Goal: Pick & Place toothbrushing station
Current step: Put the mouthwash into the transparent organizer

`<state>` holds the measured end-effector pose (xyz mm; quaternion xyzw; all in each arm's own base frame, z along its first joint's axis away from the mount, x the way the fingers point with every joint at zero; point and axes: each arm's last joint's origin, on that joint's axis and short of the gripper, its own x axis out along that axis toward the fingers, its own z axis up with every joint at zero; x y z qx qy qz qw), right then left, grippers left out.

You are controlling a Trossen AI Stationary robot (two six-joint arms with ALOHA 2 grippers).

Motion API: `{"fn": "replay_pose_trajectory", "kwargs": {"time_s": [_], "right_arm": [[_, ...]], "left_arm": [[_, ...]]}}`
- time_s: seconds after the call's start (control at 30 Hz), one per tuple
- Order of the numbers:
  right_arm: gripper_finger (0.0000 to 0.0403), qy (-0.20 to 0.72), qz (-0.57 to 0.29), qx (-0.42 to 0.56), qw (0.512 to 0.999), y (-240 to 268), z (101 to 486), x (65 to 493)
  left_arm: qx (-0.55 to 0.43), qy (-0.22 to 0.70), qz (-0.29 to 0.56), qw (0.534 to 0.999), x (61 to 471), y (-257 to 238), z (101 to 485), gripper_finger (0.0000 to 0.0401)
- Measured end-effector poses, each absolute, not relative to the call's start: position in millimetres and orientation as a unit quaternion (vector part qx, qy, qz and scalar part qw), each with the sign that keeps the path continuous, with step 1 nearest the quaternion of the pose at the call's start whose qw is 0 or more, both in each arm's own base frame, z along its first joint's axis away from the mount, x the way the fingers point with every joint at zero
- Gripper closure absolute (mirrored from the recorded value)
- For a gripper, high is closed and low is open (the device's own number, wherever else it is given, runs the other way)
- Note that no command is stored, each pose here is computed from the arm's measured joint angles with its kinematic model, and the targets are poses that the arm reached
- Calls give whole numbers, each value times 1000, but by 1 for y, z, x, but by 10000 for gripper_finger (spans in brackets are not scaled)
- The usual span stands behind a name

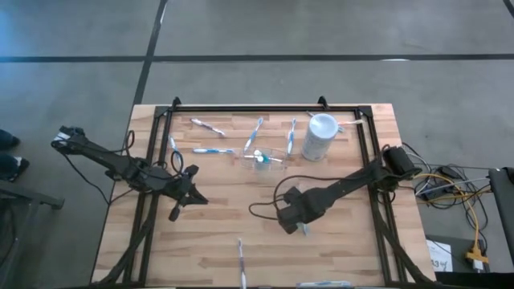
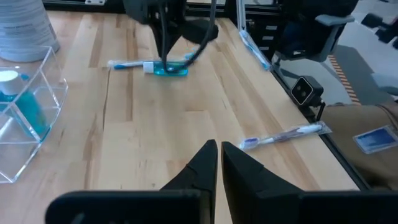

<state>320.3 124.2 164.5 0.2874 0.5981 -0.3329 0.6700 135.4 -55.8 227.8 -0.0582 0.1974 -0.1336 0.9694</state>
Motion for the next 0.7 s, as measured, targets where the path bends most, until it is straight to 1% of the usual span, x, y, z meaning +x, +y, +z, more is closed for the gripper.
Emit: {"fn": "replay_pose_trajectory", "kwargs": {"time_s": [0.17,0.3,0.4,0.47,0.63,0.7], "right_arm": [[394,634,-324,260,652,128,136,330],[394,652,-320,231,647,130,127,338],[394,644,-330,207,659,131,135,345],[394,617,-337,193,685,133,141,353],[394,589,-305,170,729,129,160,370],[394,590,-294,167,733,128,160,374]], "left_arm": [[-60,196,-136,969,135,-56,228,375],[-59,195,-136,970,135,-56,228,375],[-59,195,-136,970,135,-56,229,375],[-59,194,-136,970,135,-56,229,375],[-59,194,-137,970,135,-56,229,375],[-59,194,-136,970,135,-56,229,375]]}}
